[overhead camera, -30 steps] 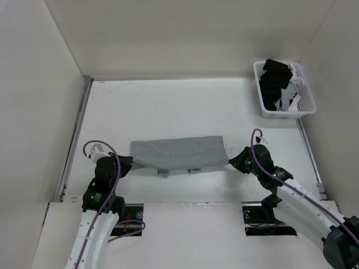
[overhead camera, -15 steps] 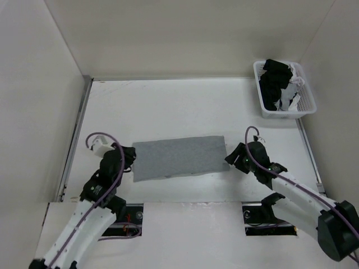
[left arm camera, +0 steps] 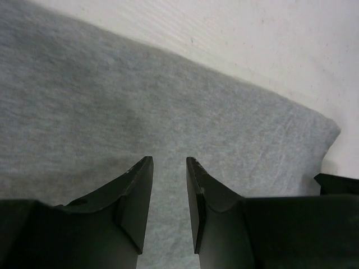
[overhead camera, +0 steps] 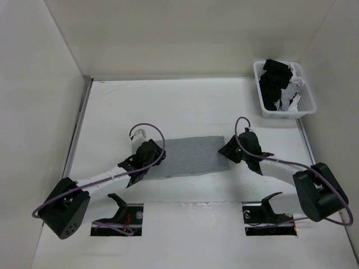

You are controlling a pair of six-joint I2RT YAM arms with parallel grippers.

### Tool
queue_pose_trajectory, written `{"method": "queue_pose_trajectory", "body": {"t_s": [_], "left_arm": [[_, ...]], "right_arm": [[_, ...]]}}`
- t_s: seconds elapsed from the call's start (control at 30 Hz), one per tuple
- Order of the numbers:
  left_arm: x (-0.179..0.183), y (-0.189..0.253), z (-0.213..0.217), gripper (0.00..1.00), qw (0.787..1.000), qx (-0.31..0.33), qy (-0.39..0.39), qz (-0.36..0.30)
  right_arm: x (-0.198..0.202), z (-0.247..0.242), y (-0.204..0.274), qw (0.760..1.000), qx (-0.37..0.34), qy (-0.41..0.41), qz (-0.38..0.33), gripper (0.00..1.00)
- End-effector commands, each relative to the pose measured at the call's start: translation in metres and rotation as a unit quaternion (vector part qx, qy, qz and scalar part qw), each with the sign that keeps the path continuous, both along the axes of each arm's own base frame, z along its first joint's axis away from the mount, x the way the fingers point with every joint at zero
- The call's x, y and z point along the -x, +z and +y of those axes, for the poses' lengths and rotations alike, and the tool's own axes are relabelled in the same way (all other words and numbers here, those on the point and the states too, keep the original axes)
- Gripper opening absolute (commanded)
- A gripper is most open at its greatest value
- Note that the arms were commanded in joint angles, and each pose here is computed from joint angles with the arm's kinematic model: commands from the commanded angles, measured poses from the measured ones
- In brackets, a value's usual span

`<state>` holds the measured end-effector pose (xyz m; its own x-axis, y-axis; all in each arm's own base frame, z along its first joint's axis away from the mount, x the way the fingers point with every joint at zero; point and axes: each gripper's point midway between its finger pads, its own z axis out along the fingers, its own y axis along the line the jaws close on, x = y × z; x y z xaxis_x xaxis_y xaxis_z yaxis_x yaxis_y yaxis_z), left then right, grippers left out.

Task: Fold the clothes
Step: Fold the tank top

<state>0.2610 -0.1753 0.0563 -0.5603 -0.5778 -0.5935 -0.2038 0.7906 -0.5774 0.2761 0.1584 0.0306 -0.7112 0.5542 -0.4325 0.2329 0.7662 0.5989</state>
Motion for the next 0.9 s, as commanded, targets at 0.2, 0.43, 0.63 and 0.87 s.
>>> {"method": "queue_pose_trajectory", "body": {"t_s": [0.2, 0.43, 0.63, 0.87], "left_arm": [[-0.033, 0.061, 0.006, 0.28, 0.993, 0.05, 0.006, -0.102], [-0.035, 0.076, -0.001, 0.28, 0.991, 0.052, -0.005, -0.124], [-0.036, 0.074, -0.008, 0.28, 0.991, 0.053, -0.013, -0.122], [-0.034, 0.082, -0.039, 0.28, 0.989, 0.066, -0.046, -0.127]], "right_arm": [[-0.006, 0.013, -0.006, 0.999, -0.049, -0.01, 0.009, 0.27], [-0.019, 0.007, 0.009, 0.995, -0.09, -0.03, -0.03, 0.0], [-0.015, -0.017, 0.048, 0.989, -0.102, -0.055, -0.091, 0.0], [0.01, -0.041, 0.096, 0.99, -0.044, -0.053, -0.121, 0.0]]}}
